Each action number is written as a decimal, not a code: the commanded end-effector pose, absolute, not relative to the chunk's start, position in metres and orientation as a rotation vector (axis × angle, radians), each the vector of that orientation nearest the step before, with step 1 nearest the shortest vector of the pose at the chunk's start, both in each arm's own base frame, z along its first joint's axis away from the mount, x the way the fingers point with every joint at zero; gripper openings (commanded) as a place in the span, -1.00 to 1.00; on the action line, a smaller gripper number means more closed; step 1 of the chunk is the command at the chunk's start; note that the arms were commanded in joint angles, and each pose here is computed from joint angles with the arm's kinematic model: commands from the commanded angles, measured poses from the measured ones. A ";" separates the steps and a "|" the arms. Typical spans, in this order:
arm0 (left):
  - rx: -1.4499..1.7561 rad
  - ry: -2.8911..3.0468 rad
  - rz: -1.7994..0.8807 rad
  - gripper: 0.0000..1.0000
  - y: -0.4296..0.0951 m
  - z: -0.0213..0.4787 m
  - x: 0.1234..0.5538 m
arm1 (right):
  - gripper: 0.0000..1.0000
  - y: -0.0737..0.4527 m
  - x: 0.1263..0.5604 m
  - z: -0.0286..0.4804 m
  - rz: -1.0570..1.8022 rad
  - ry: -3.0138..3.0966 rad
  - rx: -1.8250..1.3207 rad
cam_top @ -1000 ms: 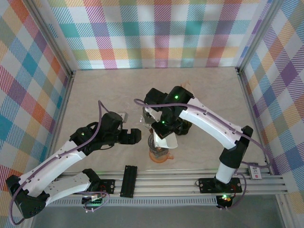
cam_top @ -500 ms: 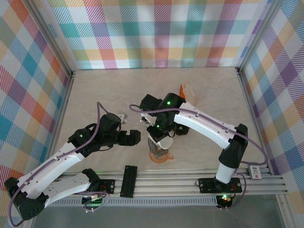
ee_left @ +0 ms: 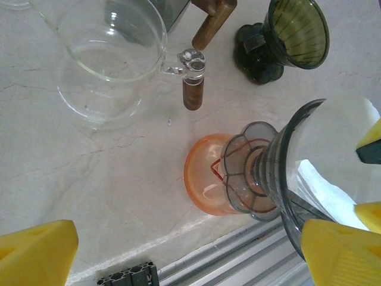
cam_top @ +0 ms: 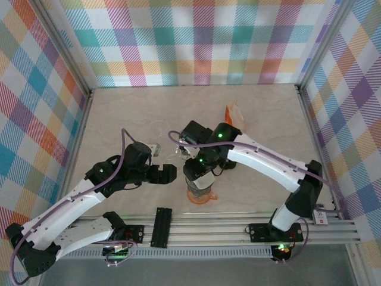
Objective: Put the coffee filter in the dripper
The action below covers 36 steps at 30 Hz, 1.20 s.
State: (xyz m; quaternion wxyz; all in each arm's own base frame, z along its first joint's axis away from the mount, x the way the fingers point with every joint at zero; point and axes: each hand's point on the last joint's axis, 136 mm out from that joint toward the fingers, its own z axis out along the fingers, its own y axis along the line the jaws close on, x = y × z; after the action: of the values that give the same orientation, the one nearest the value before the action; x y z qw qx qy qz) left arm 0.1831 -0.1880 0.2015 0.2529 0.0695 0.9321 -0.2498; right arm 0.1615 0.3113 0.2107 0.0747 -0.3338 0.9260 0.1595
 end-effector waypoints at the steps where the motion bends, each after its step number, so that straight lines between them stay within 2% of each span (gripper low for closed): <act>1: 0.187 2.524 -0.719 0.89 -0.189 0.208 0.181 | 0.19 0.313 0.161 0.230 0.553 2.689 -0.971; 4: 0.208 2.505 -0.757 0.89 -0.195 0.219 0.182 | 0.41 0.305 0.165 0.242 0.561 2.624 -0.908; 6: 0.242 2.494 -0.793 0.81 -0.204 0.227 0.183 | 0.50 0.291 0.174 0.246 0.499 2.587 -0.831; 10: 0.330 2.523 -0.839 0.26 -0.227 0.237 0.187 | 0.59 0.262 0.186 0.245 0.449 2.553 -0.682; 11: 0.358 2.535 -0.832 0.21 -0.233 0.237 0.186 | 0.59 0.258 0.187 0.244 0.458 2.557 -0.660; 21: 0.535 2.660 -0.667 0.25 -0.269 0.213 0.183 | 0.61 0.224 0.181 0.232 0.416 2.559 -0.604; 31: 0.626 2.783 -0.567 -0.01 -0.265 0.193 0.172 | 0.61 0.216 0.177 0.222 0.437 2.577 -0.606; 36: 0.665 2.800 -0.530 -0.03 -0.259 0.192 0.168 | 0.54 0.227 0.177 0.218 0.479 2.585 -0.663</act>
State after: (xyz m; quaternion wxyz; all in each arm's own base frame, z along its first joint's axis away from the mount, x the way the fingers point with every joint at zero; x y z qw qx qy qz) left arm 0.1770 -0.2628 0.1894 0.1205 0.2026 0.9526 -0.1922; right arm 0.1758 0.2156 0.2173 0.2164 -0.2221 0.9383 0.1533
